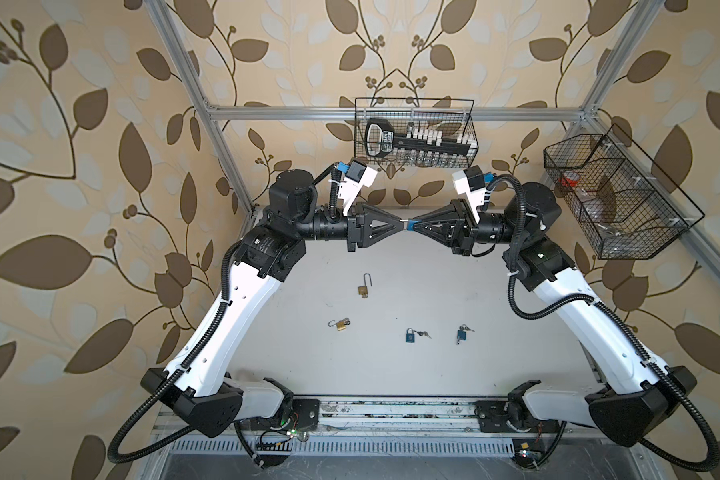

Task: Lock with the key

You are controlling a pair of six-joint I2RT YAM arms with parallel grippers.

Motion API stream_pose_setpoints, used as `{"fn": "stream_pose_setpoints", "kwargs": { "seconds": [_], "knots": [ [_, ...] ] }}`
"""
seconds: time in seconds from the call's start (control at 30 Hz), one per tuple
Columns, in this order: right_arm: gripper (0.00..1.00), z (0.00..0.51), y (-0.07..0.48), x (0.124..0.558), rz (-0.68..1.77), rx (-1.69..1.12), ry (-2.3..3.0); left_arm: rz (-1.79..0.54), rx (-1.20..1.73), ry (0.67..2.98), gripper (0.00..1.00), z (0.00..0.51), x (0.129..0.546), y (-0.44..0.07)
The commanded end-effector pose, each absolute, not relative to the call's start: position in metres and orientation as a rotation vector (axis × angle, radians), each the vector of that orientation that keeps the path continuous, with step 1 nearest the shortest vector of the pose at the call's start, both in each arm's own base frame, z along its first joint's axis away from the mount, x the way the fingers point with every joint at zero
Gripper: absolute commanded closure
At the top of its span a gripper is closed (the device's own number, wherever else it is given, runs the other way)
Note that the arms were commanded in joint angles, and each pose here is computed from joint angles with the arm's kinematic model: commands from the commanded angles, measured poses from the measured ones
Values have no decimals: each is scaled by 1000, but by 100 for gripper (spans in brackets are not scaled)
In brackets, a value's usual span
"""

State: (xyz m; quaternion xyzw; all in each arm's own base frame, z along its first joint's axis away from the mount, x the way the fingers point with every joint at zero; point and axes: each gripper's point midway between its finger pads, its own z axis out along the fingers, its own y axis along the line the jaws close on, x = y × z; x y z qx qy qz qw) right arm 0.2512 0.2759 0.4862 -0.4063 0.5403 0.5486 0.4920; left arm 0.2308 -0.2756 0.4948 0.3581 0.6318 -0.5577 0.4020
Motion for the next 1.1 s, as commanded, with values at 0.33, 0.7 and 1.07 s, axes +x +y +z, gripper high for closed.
{"fn": "stream_pose_setpoints", "kwargs": {
  "seconds": [0.33,0.7,1.07],
  "knots": [
    [100,515,274,233,1371,-1013,1234,-1403,954,1549,100,502,221,-277],
    [100,508,281,233,1581,-995,1387,-1276,962,1541,100,503,224,-270],
    [100,501,287,246,1598,-947,1423,-1316,999,1549,100,499,218,-275]
  ]
}}
